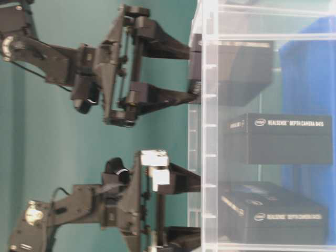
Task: Take the box out of the case with both arms.
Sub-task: 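Lift both held box pairs straight up out of the bin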
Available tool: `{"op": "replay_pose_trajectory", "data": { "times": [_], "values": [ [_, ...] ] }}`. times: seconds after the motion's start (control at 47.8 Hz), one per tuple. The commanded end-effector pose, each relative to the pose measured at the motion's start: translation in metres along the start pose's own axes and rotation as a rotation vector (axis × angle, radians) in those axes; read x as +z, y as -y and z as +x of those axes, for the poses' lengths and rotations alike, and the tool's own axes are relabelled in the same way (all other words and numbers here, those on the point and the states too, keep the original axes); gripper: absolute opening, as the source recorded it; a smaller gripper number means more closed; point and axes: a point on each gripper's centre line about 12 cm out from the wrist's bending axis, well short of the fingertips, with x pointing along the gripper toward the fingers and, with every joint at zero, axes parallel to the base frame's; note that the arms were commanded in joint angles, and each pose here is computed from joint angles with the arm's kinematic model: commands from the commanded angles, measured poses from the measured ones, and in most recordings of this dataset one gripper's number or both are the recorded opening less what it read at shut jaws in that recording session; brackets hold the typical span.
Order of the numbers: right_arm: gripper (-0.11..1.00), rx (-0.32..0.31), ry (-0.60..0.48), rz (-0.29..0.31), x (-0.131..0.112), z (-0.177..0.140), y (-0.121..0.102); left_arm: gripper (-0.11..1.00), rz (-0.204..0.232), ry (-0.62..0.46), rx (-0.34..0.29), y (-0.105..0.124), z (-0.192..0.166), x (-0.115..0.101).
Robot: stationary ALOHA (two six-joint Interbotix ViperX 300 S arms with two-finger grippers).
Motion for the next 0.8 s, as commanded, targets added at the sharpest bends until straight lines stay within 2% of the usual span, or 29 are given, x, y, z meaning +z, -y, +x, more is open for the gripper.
{"op": "replay_pose_trajectory", "data": {
  "times": [0.0, 0.314, 0.774],
  "values": [
    [0.67, 0.073, 0.044, 0.013, 0.011, -0.038, -0.003, 0.64, 0.005, 0.041, -0.096, 0.007, -0.042, 0.003],
    [0.67, 0.112, 0.084, 0.01, 0.023, -0.085, -0.005, 0.64, 0.03, 0.079, -0.168, 0.013, -0.105, 0.01],
    [0.67, 0.161, 0.107, 0.004, 0.034, -0.14, -0.008, 0.64, 0.027, 0.089, -0.189, 0.007, -0.184, 0.013]
  ]
}}
